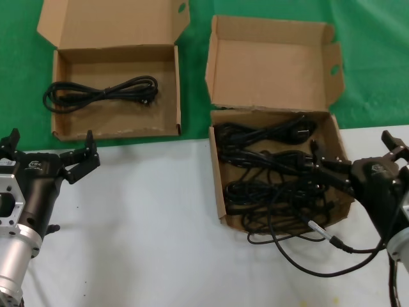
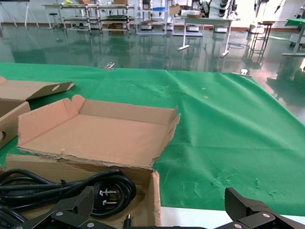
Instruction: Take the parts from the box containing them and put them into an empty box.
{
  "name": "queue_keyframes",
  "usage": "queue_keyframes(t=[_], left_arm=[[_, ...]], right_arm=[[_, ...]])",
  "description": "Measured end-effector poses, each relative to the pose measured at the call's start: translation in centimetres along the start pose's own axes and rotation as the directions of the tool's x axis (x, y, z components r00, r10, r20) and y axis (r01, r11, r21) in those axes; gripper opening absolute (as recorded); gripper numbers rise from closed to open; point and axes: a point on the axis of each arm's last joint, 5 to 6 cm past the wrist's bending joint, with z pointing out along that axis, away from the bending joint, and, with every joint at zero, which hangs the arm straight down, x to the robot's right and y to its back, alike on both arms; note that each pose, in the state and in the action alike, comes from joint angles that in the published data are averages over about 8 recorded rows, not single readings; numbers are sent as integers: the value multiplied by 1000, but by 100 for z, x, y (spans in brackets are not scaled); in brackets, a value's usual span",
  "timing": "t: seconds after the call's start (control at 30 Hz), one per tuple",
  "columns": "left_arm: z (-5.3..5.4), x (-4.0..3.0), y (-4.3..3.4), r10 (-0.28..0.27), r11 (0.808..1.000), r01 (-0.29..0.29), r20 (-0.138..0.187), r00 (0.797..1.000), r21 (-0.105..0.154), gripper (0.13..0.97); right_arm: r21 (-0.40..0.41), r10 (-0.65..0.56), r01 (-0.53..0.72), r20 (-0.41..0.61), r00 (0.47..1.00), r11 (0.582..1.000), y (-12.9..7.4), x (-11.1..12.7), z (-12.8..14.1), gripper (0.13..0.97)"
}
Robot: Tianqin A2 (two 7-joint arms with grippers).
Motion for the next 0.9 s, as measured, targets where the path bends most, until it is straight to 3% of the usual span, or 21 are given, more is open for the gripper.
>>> queue_keyframes(t=[0.9], left_arm=[[0, 0, 0, 0, 1000, 0, 0, 1000, 0, 966]], right_arm=[[0, 0, 0, 0, 1000, 1000, 0, 0, 0, 966]])
